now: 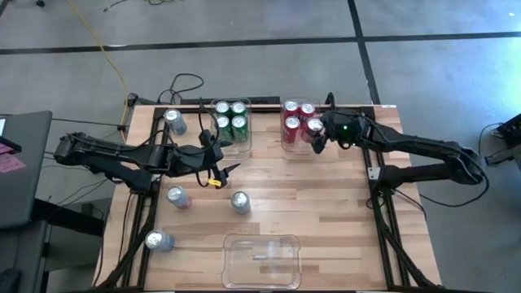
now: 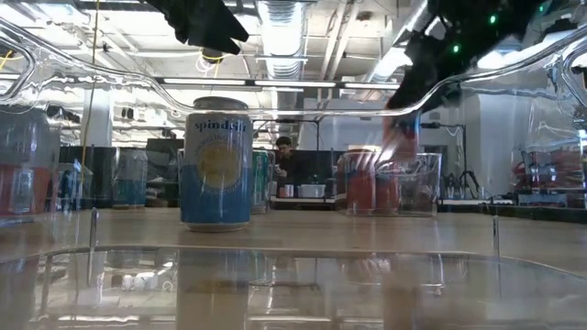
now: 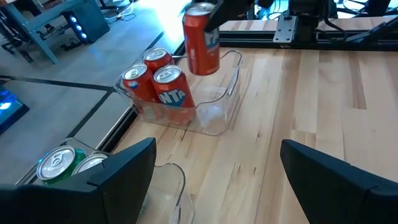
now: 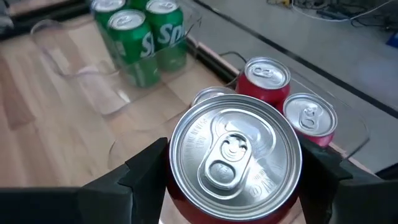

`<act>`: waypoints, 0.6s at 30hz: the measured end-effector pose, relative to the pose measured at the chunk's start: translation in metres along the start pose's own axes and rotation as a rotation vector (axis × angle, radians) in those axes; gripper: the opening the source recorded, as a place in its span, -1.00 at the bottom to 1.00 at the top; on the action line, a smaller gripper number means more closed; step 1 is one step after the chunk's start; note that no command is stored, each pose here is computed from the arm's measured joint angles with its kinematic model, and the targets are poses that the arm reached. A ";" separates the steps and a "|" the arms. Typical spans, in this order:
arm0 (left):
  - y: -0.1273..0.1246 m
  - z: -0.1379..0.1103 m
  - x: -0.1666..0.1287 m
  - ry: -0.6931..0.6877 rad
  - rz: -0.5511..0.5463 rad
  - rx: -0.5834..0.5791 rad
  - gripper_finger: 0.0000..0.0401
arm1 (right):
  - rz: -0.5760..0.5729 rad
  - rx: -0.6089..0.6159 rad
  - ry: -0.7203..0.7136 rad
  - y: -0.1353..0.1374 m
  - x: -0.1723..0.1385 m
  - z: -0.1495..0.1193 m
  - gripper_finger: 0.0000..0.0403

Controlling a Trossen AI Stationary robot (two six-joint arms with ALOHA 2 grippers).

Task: Sort soda cans
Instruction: Put the red soda can into the top right transparent bin

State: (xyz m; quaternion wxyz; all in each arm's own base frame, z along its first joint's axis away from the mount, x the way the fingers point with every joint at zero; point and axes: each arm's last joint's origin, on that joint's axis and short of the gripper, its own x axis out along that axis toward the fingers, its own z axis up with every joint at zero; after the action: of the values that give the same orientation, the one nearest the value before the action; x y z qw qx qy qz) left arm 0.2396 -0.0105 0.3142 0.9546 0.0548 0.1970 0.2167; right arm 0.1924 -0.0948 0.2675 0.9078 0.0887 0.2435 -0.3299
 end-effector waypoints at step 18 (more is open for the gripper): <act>0.000 0.000 0.000 -0.003 0.005 -0.005 0.69 | -0.048 0.048 0.031 -0.034 0.057 -0.047 0.39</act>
State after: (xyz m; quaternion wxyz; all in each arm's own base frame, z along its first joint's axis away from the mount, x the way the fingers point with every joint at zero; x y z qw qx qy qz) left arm 0.2398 -0.0102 0.3145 0.9545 0.0532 0.1948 0.2196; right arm 0.1904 -0.1373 0.1983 0.8932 0.1099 0.2517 -0.3561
